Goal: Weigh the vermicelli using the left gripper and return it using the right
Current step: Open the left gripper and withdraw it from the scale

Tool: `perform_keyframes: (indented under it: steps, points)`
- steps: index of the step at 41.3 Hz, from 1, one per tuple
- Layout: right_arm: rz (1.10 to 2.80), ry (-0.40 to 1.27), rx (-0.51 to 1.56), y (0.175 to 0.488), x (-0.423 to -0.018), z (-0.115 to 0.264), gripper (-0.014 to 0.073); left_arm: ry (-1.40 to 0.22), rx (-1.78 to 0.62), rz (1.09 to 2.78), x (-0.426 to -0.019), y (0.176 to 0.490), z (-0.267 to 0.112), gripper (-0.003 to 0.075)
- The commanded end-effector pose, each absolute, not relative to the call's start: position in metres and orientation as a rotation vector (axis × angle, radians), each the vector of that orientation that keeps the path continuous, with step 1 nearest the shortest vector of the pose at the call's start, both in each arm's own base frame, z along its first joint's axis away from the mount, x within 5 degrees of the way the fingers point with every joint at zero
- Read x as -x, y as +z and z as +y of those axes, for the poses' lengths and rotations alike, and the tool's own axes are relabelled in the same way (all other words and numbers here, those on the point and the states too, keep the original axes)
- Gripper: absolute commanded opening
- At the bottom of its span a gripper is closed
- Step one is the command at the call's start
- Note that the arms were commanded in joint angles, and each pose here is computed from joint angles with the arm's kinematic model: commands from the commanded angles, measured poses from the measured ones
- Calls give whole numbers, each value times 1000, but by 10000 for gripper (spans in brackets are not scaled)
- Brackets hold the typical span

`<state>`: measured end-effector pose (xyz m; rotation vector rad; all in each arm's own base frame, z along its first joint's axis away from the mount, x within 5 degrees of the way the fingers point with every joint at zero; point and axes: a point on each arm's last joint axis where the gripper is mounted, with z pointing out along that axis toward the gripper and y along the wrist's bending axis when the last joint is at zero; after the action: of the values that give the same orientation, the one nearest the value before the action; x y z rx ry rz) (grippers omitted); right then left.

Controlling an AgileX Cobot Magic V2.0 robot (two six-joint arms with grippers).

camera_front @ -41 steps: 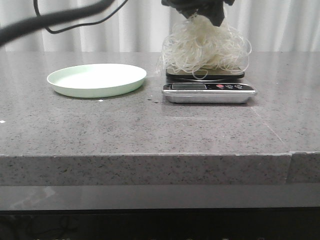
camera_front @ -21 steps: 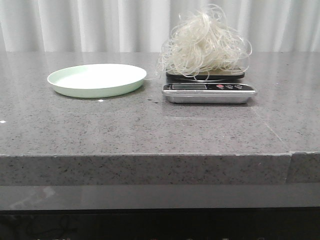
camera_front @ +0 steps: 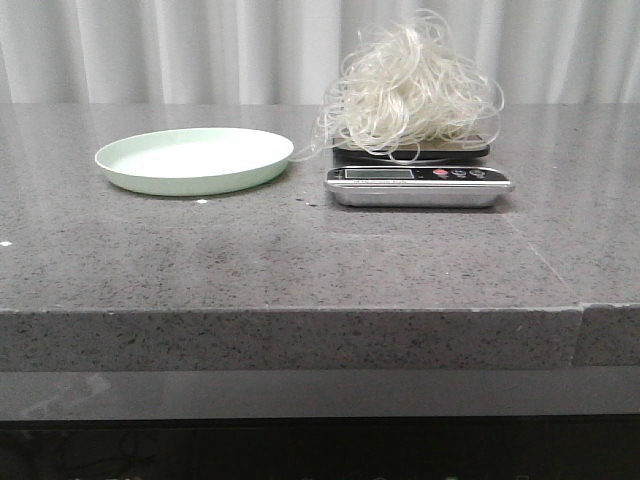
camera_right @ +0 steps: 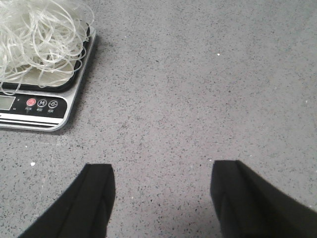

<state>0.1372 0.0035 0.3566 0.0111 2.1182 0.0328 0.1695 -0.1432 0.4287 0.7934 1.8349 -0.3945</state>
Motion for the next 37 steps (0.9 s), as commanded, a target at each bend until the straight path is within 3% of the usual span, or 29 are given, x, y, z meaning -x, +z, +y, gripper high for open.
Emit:
perform_keyframes:
  steps: [1,22,37]
  points:
    - [2032,12,0,371,-140,2,524,-440,-732,1723,-145,438,-124,439]
    - [2030,92,34,371,-143,11,524,-435,-685,1667,-79,399,-66,439]
    - [2048,196,286,387,-198,55,524,-433,-686,1667,-79,398,-66,439]
